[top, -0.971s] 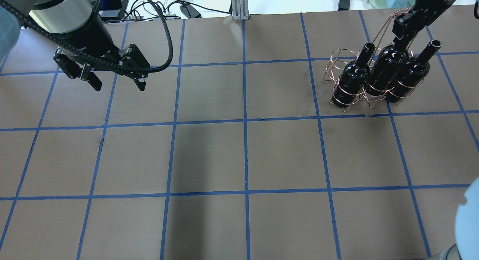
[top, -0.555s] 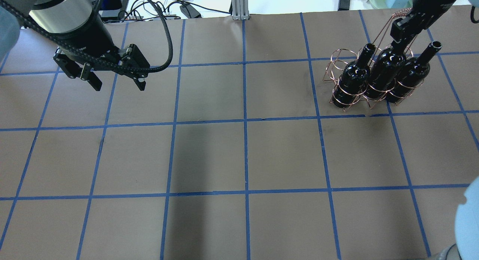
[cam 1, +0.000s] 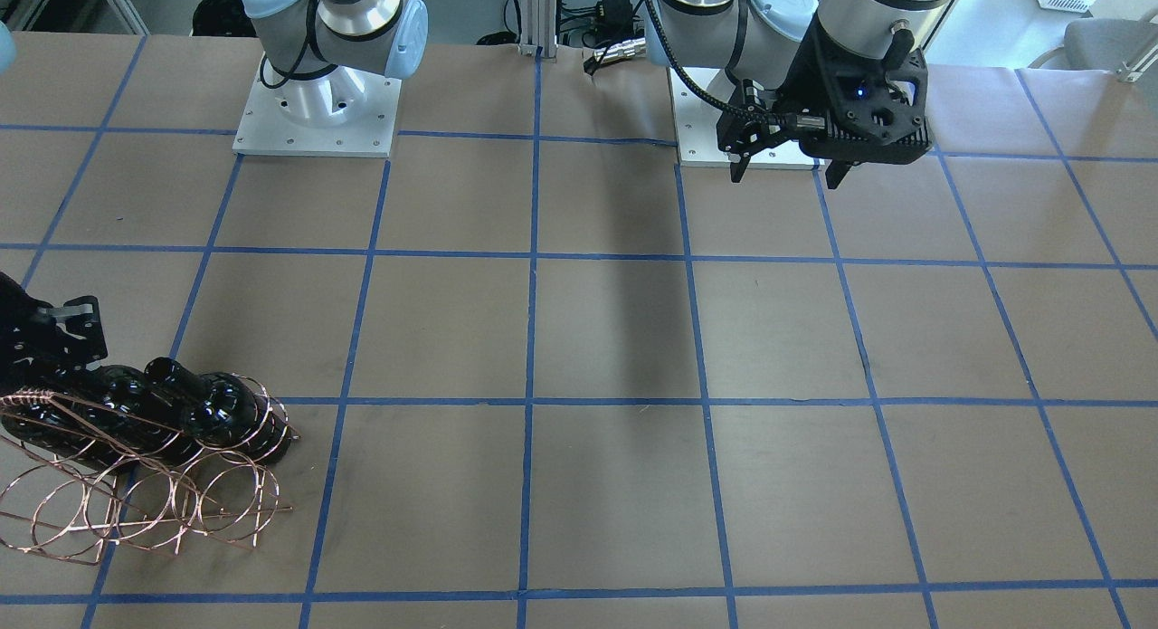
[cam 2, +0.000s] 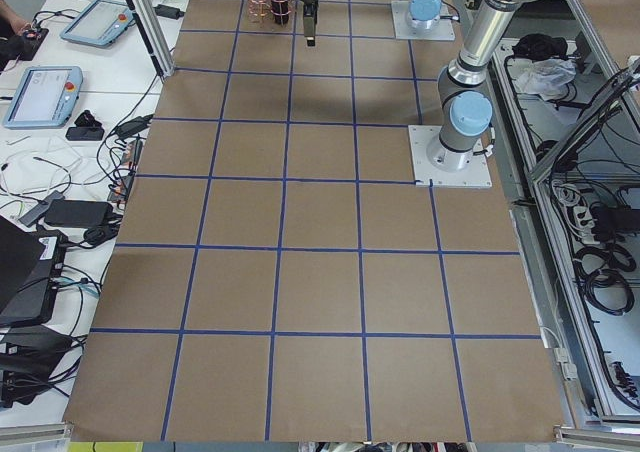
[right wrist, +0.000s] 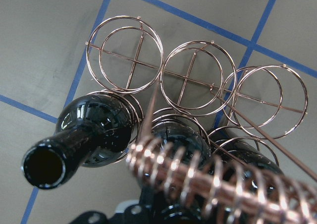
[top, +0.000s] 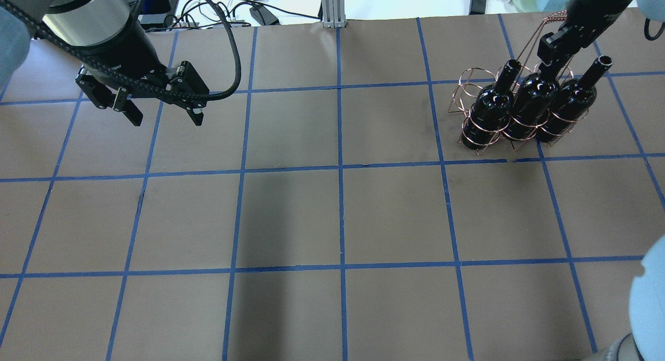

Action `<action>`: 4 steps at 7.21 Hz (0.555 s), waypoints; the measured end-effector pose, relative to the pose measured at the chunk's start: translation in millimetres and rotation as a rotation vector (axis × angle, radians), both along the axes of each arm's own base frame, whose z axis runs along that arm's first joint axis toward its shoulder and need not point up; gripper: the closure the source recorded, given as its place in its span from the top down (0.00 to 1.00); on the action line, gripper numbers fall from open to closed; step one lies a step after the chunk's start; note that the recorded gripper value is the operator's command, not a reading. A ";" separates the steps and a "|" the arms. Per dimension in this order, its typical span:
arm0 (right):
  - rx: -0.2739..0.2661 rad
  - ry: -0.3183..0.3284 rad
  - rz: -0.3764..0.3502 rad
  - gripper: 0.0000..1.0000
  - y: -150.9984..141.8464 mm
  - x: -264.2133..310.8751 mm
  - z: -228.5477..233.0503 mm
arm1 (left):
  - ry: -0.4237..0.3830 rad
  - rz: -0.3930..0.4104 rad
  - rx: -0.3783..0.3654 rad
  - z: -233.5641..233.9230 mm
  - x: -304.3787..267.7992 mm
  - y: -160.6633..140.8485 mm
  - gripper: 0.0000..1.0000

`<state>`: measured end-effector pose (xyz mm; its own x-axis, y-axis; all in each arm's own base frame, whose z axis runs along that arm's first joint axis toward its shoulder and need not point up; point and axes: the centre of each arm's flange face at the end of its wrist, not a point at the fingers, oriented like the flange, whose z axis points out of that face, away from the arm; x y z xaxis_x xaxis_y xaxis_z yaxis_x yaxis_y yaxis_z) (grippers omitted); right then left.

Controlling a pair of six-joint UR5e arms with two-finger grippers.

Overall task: Place wine into wine basket
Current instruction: 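Lower the bottle with the right gripper down into the basket ring, then open the right gripper and raise it off the bottle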

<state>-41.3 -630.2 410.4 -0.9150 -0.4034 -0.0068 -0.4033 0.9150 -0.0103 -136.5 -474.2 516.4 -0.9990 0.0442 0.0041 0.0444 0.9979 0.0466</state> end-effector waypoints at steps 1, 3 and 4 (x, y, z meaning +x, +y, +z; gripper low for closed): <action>0.005 -0.002 0.000 0.00 -0.1 0.0 -4.8 | 0.000 -0.001 -0.001 0.5 0.0 0.4 1.00; 0.019 -0.005 -0.001 0.12 1.2 0.3 -14.7 | 0.000 -0.001 -0.003 1.0 0.0 0.6 1.00; 0.026 -0.007 -0.001 0.55 2.3 0.6 -18.9 | 0.000 -0.001 -0.004 1.4 0.0 0.9 1.00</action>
